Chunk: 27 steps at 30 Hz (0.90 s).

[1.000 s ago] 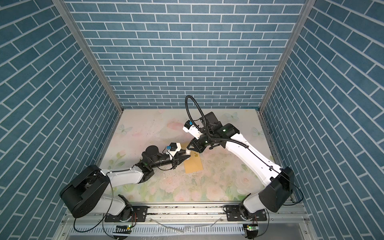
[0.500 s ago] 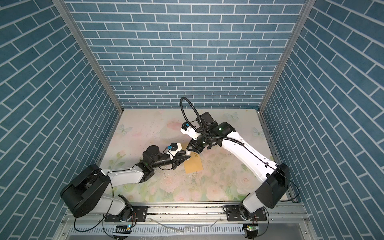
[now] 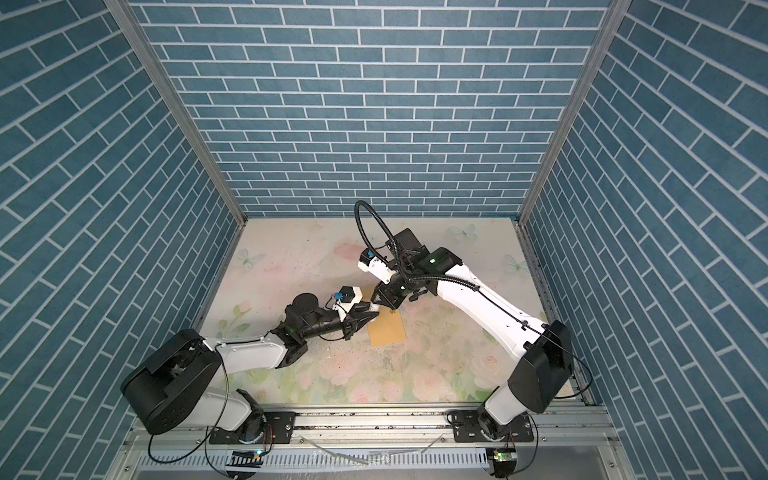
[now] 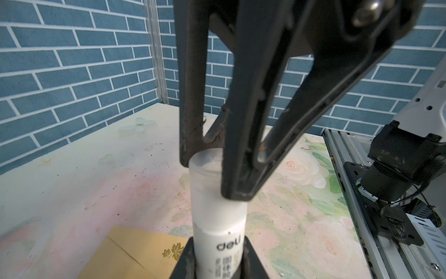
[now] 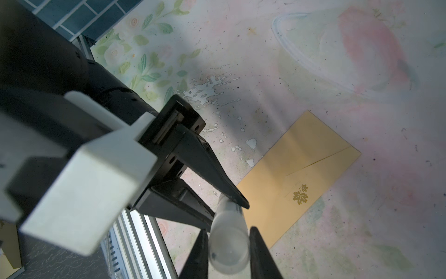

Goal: Place the letter into the envelope and seal it
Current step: 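Push the clear cap down onto the glue stick with the right gripper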

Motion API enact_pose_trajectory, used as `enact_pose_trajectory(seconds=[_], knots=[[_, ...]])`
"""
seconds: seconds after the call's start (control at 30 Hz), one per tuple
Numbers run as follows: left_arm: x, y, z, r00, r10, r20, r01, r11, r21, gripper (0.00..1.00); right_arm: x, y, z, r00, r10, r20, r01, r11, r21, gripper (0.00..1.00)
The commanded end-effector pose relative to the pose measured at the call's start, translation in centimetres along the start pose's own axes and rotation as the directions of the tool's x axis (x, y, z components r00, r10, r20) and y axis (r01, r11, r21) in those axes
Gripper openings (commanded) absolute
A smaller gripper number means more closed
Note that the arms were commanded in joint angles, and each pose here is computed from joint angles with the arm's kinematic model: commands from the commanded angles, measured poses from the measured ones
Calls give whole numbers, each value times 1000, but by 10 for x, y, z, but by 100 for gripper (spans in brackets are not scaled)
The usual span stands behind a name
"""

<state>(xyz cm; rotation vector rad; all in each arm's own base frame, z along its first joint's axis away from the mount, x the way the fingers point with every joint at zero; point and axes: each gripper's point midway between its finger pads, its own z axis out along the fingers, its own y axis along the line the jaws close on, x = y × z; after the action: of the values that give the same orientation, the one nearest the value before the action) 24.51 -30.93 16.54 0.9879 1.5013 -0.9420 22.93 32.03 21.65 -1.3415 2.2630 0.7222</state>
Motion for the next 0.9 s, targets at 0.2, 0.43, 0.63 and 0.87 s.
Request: enact_pose_trajectory(seconds=[0.2,0.43,0.63,0.87], knots=[[-67,4,-8,961,140,237,-127,989,-71,0,58,20,58,974,115,-196,-137,986,-99,5],[-66,4,-10,960,141,241,-126,989,-80,0,65,20,71,964,131,-230,-157,983,-98,4],[-68,4,-11,960,143,242,-125,988,-86,0,53,16,66,970,112,-214,-131,989,-75,3],[-64,7,-11,967,137,214,-119,988,-98,0,28,4,48,987,64,-145,-64,998,7,6]])
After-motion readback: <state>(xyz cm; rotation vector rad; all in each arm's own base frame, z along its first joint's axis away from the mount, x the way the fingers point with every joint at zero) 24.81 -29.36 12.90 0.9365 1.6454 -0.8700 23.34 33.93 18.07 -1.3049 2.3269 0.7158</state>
